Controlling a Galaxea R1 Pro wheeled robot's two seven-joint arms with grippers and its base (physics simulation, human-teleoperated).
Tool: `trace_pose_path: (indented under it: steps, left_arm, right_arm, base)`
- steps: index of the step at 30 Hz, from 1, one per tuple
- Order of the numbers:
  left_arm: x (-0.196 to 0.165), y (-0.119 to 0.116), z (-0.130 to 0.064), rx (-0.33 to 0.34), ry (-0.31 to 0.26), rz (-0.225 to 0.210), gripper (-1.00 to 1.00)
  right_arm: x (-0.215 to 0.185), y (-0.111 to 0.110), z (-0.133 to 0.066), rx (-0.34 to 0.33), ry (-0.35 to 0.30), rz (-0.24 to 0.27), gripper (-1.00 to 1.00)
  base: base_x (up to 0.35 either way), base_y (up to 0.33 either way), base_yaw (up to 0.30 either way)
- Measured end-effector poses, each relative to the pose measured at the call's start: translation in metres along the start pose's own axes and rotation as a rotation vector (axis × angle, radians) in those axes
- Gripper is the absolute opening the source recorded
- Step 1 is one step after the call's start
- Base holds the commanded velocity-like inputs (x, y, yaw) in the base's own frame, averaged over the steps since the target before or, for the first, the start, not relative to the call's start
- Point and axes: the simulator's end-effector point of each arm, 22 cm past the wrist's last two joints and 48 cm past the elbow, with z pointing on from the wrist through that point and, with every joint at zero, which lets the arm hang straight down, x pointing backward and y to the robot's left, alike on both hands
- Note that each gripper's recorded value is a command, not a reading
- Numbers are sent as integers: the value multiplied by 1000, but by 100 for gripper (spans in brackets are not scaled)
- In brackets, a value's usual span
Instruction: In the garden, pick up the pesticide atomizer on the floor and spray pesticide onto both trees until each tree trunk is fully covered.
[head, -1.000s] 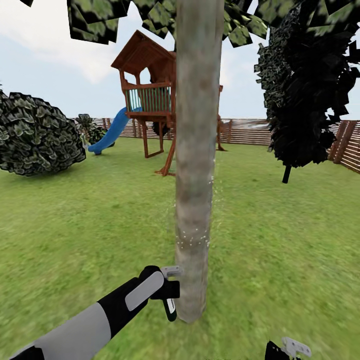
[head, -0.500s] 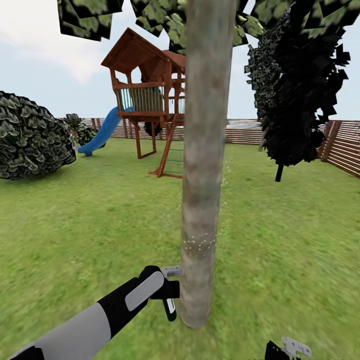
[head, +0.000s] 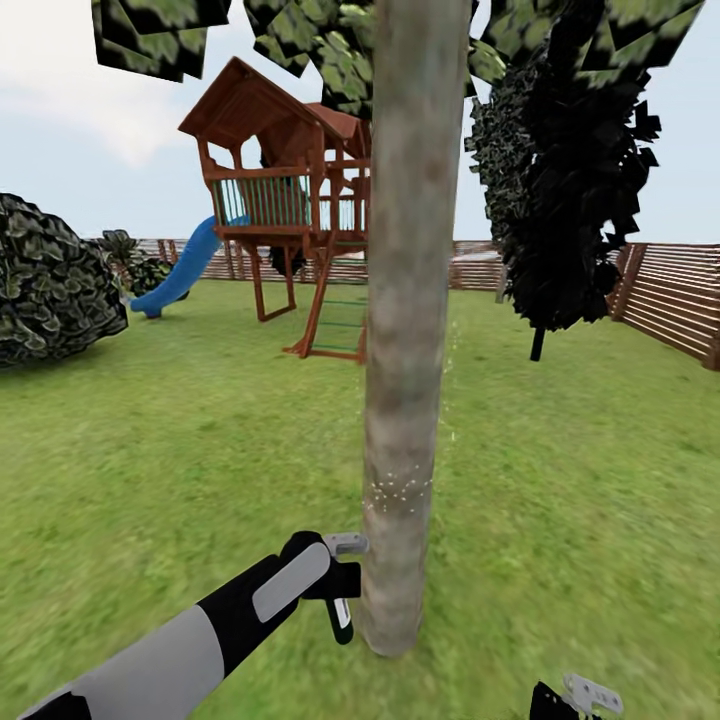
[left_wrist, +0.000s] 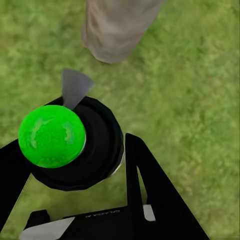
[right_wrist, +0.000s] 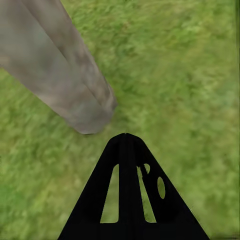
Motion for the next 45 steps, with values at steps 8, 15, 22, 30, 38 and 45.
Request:
trace_pose_path:
  steps: [8, 15, 22, 30, 38, 45]
  left_arm:
    - [-1, -6, -3, 5, -6, 6, -100]
    - [-1, -6, -7, -40, -9, 26, -100]
    - [1, -6, -9, -48, 6, 44, -100]
    - [-9, -41, -67, -113, 17, 154, -100]
    - [-53, -77, -139, -92, -23, 168, -100]
    - [-98, -92, -181, -78, -70, 180, -100]
  right_arm:
    - [-3, 1, 0, -2, -6, 0, -100]
    - [-3, 1, -1, -3, -7, 0, -100]
    - [-3, 2, -1, -3, -8, 1, -100]
    - [-1, 2, -1, 0, 0, 2, -100]
    - [0, 2, -1, 0, 4, 2, -100]
    - [0, 2, -1, 0, 4, 2, -100]
  base:
    - [0, 275, -155]
    - [0, 115, -93]
    - [0, 62, -47]
    - [0, 2, -1]
    - [0, 0, 0]
    - [0, 0, 0]
